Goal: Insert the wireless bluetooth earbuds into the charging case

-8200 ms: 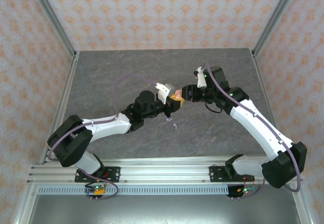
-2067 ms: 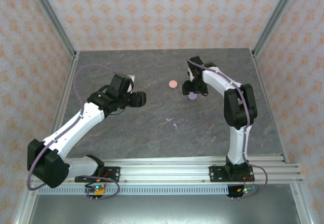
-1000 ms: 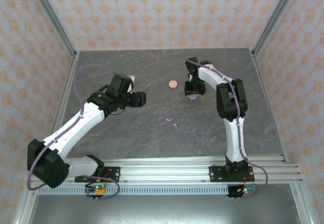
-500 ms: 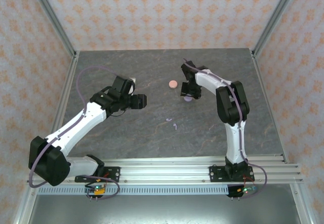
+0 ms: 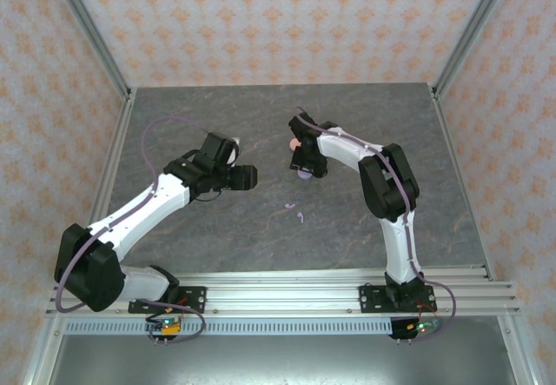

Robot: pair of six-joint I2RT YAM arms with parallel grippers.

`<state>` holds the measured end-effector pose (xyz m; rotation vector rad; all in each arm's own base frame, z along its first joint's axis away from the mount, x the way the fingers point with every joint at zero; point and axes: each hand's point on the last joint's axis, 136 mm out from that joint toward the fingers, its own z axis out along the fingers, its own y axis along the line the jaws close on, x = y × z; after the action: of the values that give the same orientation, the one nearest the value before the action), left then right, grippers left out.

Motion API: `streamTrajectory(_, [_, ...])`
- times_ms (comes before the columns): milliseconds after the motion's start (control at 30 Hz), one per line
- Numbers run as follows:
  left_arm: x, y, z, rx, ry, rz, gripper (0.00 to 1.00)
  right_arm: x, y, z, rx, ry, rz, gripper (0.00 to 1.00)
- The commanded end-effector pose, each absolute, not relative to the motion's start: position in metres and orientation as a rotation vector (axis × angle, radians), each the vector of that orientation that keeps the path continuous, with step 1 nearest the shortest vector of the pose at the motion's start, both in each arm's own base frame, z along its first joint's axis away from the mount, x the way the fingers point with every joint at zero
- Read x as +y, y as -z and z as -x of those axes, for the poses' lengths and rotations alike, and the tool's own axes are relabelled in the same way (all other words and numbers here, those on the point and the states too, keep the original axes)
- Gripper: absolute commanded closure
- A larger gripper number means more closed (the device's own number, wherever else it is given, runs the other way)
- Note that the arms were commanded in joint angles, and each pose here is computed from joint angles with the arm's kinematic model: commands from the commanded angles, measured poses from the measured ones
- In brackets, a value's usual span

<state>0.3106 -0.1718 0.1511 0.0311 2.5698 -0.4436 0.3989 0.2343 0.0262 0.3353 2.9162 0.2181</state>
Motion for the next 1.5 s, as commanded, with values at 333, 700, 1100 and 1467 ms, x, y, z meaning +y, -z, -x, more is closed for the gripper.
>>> streamTrajectory(333, [-0.227,-0.130,-0.323,2.583,0.607,-0.108,0.38,0.239,-0.077,-0.395,2.853,-0.369,-0.262,0.32])
streamTrajectory(700, [-0.267,-0.092,-0.354,2.623,0.727,-0.063,0.63,0.202,-0.064,-0.416,2.912,-0.321,-0.214,0.70])
streamTrajectory(1100, [-0.295,-0.050,-0.379,2.666,0.814,0.030,0.81,0.206,-0.034,-0.428,3.005,-0.323,-0.134,0.85])
streamTrajectory(1467, [-0.306,-0.023,-0.388,2.718,0.811,0.057,0.85,0.215,-0.022,-0.422,3.061,-0.384,-0.081,0.85])
